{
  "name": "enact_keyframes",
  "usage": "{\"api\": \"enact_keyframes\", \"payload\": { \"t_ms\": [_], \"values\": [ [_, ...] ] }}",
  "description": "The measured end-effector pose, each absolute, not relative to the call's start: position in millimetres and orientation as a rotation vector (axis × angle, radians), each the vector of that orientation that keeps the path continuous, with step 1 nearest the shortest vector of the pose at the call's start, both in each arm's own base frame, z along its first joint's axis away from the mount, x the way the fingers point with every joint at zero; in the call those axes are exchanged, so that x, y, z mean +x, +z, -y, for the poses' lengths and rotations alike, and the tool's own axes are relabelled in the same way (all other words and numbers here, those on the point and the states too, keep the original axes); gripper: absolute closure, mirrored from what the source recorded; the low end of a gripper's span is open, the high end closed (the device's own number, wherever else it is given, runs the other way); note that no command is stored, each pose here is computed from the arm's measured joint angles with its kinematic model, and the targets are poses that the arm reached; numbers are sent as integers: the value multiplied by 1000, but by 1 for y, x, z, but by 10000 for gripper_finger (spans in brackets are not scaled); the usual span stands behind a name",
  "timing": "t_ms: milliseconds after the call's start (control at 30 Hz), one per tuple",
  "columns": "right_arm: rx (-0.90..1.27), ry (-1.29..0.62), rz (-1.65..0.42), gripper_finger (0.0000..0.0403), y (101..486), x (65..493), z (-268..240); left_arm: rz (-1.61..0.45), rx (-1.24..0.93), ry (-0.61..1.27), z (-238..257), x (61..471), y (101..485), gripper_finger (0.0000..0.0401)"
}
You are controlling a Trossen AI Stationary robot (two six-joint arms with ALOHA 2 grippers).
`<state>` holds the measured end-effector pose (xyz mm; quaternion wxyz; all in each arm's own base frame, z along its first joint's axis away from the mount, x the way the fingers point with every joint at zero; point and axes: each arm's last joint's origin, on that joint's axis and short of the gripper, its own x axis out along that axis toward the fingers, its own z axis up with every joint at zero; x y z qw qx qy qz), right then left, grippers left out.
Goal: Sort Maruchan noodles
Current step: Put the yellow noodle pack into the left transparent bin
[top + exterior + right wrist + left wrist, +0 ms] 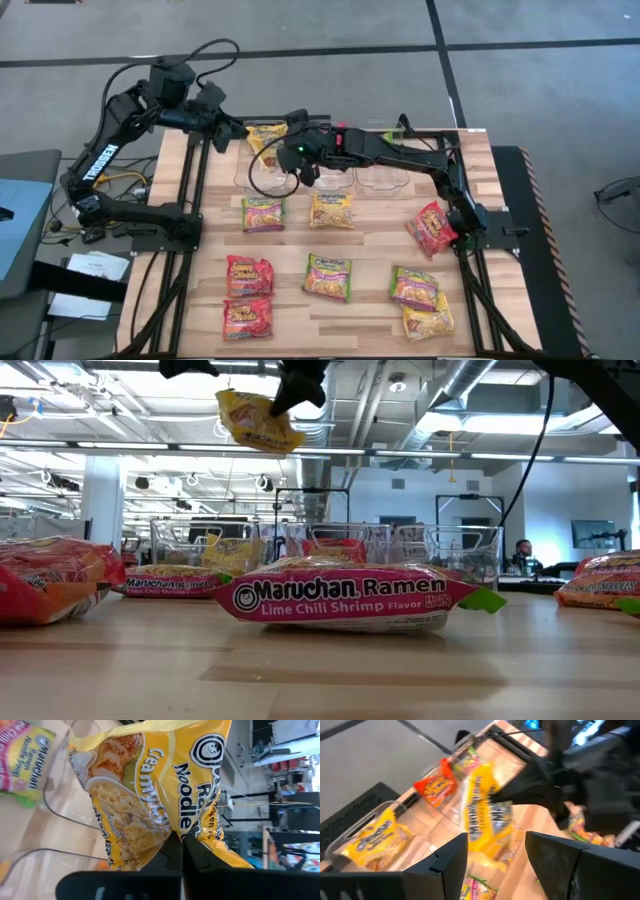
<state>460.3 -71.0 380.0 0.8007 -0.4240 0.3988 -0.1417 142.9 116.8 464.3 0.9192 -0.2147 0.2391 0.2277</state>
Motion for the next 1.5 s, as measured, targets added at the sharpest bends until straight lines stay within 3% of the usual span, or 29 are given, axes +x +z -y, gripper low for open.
{"api": "enact_keyframes", "payload": {
  "t_ms": [500, 733, 1500],
  "values": [
    [-957, -353, -760, 395, 403, 455, 65, -519, -566, 394, -153, 147, 449, 214],
    [-952, -369, -762, 395, 405, 452, 72, -487, -582, 266, -156, 154, 449, 214],
    [-961, -395, -739, 395, 408, 454, 73, -499, -662, 246, -157, 157, 446, 214]
  ]
}}
